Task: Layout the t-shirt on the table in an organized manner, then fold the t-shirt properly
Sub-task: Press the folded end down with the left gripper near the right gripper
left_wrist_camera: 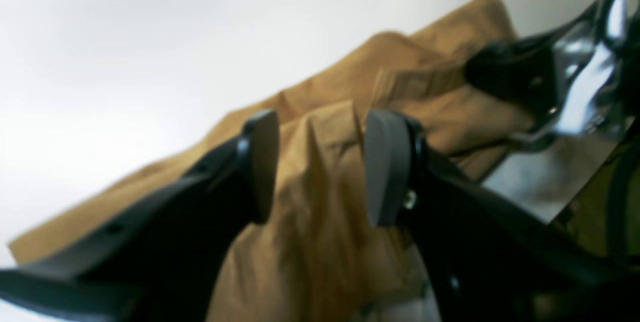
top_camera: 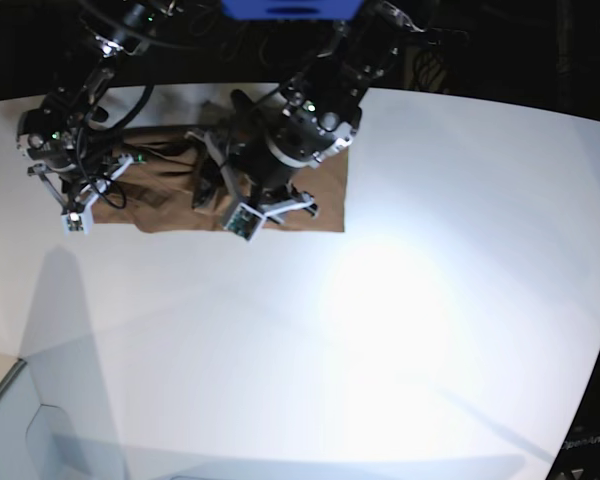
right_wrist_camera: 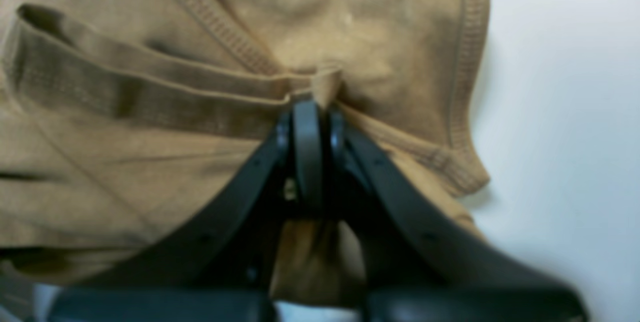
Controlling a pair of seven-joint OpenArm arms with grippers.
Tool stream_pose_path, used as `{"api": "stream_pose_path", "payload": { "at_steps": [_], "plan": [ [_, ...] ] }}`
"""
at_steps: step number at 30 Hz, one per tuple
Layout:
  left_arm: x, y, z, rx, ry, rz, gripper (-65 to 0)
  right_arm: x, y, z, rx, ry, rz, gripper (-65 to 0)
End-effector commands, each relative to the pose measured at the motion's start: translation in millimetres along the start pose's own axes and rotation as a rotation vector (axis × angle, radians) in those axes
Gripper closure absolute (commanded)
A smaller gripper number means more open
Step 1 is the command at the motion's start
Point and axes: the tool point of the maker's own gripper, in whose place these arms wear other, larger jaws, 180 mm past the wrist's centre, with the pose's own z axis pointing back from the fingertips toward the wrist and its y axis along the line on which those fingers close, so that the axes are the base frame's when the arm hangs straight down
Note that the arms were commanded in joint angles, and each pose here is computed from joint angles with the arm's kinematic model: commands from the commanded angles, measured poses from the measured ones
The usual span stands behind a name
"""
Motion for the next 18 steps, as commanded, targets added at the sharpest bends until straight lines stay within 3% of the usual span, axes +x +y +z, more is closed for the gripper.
{"api": "stream_pose_path", "payload": {
  "at_steps": [1,6,18],
  "plan": [
    [29.1,-4.4,3.6,-0.013,-0.101,0.003,-28.0,3.8,-3.5,1.9,-0.009,-0.007,0.002,0.0],
    [47.6,-2.7,14.1,-0.008,-0.164,-0.009,-27.7,7.1,-3.7,1.9,-0.010,-0.014,0.001,0.0],
    [17.9,-42.5,17.0,-0.130,-0.092,-0.149,-27.9,7.8,-3.3,1.8,-0.009,-0.015,0.003,0.0]
  ]
}}
